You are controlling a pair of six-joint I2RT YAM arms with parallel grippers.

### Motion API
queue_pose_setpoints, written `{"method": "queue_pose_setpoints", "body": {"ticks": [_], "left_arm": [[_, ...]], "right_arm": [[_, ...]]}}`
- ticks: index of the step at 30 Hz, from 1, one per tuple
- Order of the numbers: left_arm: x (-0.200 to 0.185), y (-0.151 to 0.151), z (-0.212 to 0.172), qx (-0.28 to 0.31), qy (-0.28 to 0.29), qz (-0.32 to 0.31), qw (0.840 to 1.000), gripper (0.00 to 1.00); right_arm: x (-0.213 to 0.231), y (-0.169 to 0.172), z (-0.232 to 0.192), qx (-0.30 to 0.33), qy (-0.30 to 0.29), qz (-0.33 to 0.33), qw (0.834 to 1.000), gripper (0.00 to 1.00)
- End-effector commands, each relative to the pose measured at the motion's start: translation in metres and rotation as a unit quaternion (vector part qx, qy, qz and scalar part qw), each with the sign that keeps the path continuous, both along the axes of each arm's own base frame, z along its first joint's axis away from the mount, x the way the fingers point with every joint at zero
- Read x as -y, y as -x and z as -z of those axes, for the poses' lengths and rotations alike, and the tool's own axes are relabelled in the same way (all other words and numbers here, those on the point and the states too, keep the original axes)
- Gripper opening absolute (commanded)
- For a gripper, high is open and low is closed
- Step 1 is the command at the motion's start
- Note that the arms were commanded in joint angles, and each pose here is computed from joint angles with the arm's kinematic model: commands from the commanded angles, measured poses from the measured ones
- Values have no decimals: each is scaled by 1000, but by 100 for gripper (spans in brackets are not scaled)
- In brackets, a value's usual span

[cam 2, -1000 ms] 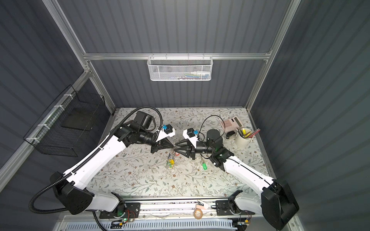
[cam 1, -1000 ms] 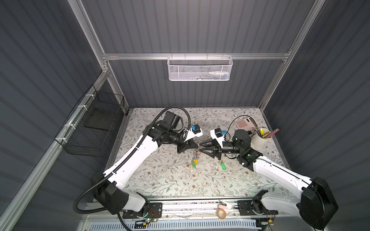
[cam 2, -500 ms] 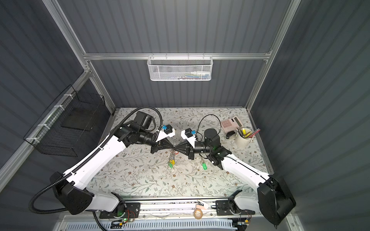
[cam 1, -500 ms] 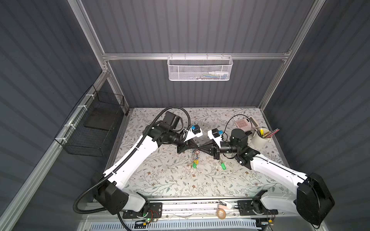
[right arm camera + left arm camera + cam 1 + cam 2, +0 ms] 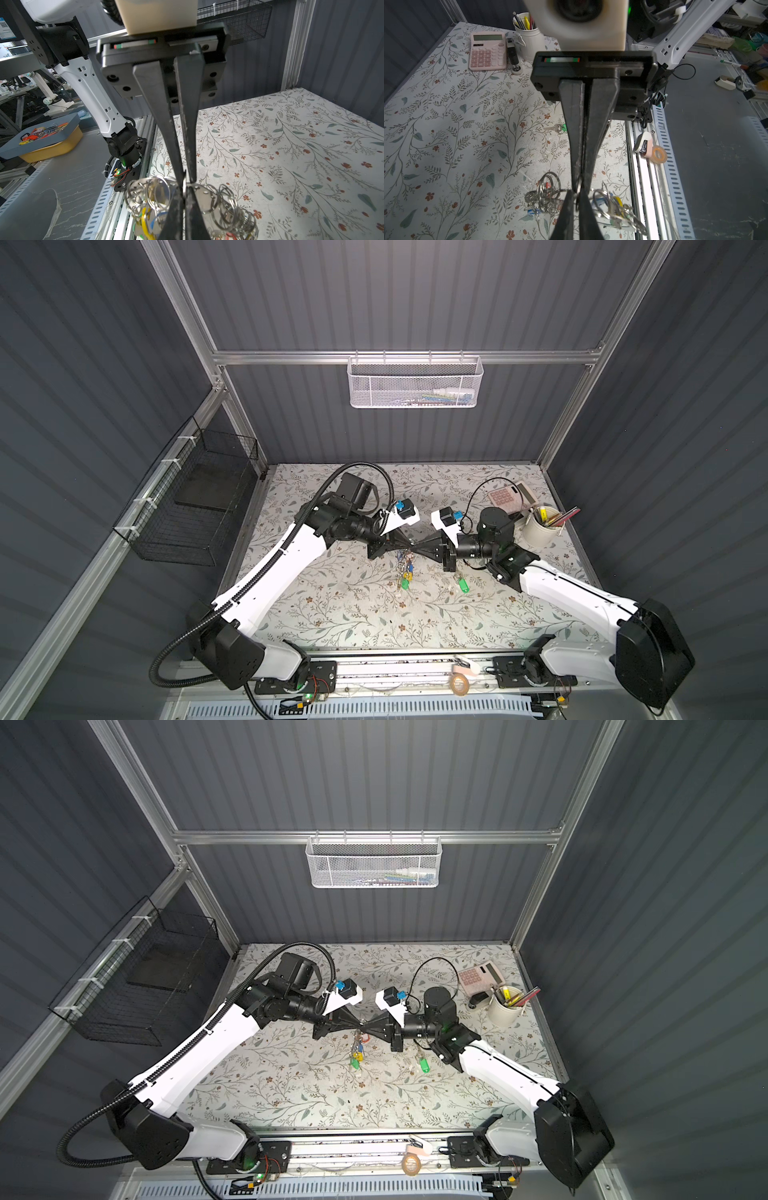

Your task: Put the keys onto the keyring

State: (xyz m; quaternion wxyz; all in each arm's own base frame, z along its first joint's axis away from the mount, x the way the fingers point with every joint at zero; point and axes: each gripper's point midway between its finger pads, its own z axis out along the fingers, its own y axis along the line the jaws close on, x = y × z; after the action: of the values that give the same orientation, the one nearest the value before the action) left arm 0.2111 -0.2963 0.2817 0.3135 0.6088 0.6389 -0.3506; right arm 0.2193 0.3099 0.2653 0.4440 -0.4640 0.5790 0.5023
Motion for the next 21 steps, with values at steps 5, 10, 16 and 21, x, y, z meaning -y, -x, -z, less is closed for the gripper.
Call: {"method": "queue_pose_setpoints", "body": {"ticks": [5, 10, 16, 21], "left_arm": [[4, 4, -17, 7, 44, -10, 999, 27], [-5, -9, -31, 32, 73, -55, 995, 33], [-35, -25, -37, 46, 113, -149, 981, 52], [-43, -12, -13, 7, 98, -164, 982, 56]], "right_arm": [[1, -3, -11, 31, -20, 15, 999, 0], [2, -6, -13, 35, -25, 23, 999, 0], [3, -11, -16, 34, -30, 38, 998, 0], [2, -18, -17, 29, -35, 54, 998, 0]]}}
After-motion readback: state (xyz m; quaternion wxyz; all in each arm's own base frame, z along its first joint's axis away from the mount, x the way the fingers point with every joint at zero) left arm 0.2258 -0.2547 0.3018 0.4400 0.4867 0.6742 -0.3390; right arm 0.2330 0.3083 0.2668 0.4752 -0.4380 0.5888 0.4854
